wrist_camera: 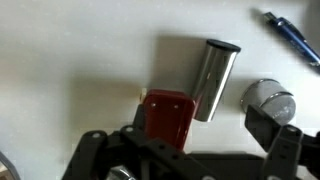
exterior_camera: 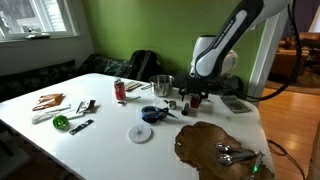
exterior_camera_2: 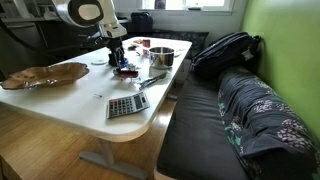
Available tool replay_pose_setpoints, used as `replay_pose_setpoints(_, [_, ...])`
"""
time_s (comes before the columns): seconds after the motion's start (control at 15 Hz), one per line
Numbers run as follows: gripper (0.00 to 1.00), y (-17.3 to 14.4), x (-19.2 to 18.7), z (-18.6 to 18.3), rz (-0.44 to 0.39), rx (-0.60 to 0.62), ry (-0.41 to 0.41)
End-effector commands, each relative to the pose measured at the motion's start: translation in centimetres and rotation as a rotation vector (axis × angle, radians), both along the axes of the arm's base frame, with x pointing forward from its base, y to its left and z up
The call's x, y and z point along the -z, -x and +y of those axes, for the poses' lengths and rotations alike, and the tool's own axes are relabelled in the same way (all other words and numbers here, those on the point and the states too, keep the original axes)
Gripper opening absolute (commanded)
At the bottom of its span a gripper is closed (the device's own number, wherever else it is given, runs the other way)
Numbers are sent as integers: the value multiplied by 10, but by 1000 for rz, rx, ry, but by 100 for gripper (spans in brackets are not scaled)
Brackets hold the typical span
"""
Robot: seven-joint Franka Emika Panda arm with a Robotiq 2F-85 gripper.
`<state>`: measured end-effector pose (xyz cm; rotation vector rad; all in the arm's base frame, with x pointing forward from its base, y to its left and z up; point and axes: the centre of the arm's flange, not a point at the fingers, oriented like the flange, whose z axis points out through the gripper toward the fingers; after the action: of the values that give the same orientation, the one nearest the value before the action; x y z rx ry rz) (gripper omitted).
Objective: Put the toy cart on the tray
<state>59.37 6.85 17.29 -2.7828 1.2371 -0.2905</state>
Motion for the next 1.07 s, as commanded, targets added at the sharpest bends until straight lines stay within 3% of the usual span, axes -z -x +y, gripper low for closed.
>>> replay_pose_setpoints(0.0, [100, -20, 16, -3, 30, 26, 43])
replay_pose_setpoints(0.2, [100, -20, 16, -15, 63, 10, 89])
replay_pose_setpoints(0.33, [75, -21, 17, -20, 78, 6, 101])
replay_pose_setpoints(0.53, [49, -21, 16, -23, 87, 6, 109])
replay_pose_setpoints(1.0, [0, -17, 8, -21, 84, 1, 132])
